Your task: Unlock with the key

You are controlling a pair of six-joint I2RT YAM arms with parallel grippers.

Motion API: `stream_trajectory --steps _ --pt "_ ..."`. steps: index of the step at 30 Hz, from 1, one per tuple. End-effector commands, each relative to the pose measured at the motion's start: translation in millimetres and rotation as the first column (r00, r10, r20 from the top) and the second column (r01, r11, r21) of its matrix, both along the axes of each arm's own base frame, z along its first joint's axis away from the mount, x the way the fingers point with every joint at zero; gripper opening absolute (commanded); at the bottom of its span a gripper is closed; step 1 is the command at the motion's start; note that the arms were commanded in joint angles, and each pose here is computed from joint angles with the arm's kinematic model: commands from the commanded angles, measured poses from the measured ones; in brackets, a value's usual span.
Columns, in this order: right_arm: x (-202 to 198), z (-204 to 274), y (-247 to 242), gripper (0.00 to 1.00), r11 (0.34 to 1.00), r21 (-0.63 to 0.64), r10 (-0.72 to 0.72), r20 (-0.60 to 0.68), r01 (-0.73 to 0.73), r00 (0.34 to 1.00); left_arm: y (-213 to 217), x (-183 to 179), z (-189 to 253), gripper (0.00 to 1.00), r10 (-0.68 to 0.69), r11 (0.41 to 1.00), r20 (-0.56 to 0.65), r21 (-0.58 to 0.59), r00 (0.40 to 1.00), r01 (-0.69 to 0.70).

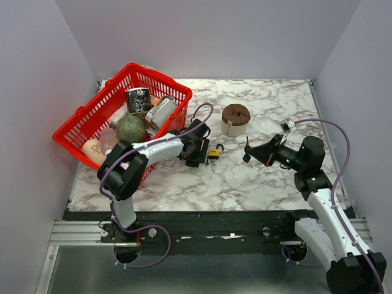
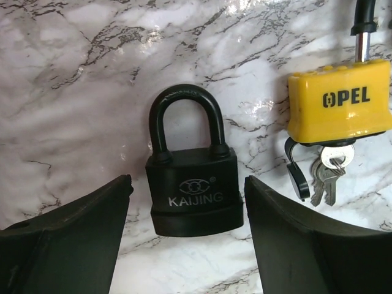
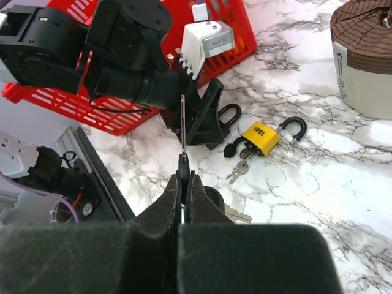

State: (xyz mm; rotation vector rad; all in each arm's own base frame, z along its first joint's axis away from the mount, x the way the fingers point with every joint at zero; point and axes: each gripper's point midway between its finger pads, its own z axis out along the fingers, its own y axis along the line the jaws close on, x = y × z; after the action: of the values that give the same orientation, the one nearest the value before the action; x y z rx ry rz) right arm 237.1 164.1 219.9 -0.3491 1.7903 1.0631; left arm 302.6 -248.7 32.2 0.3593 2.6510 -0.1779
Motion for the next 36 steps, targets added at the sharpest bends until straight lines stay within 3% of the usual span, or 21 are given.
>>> stream_trajectory --steps 1,3,7,10,17,24,27,34,36 --pt "0 -2 -1 0.01 1.000 -0.011 -0.002 0.009 0.002 1.000 -6 -11 -7 0.75 -0.031 0.999 -0.063 -0.027 0.998 0.029" --pt "0 -4 -2 0.01 1.000 -0.012 -0.003 0.006 0.003 1.000 -7 -11 -12 0.68 -0.036 0.999 -0.076 -0.023 0.996 0.035" --pt "1 -4 -3 0.01 1.000 -0.019 -0.013 0.004 0.013 1.000 -8 -12 -12 0.39 -0.040 0.999 -0.080 -0.034 0.996 0.038" --pt "3 -4 -5 0.01 0.999 -0.029 -0.031 0.002 0.031 1.000 -12 -12 -1 0.26 -0.036 0.997 -0.056 -0.071 0.998 0.032" --pt "5 -7 -6 0.01 0.999 -0.037 -0.033 -0.014 0.032 0.999 -25 -8 38 0.05 -0.025 0.983 0.005 -0.183 1.000 0.025" --pt "5 2 -15 0.01 0.993 -0.060 -0.096 0.040 0.098 0.995 -75 8 111 0.01 -0.112 0.897 0.139 -0.411 0.984 0.160" --pt "3 6 -15 0.01 0.994 -0.064 -0.090 0.048 0.093 0.995 -98 11 150 0.00 -0.156 0.832 0.195 -0.503 0.968 0.236" --pt "3 6 -17 0.01 0.991 -0.087 -0.096 0.017 0.097 0.995 -132 1 232 0.00 -0.194 0.633 0.278 -0.698 0.941 0.337" --pt "7 2 -23 0.01 0.983 -0.111 -0.144 -0.002 0.143 0.990 -138 -5 255 0.00 -0.198 0.547 0.283 -0.763 0.939 0.345"
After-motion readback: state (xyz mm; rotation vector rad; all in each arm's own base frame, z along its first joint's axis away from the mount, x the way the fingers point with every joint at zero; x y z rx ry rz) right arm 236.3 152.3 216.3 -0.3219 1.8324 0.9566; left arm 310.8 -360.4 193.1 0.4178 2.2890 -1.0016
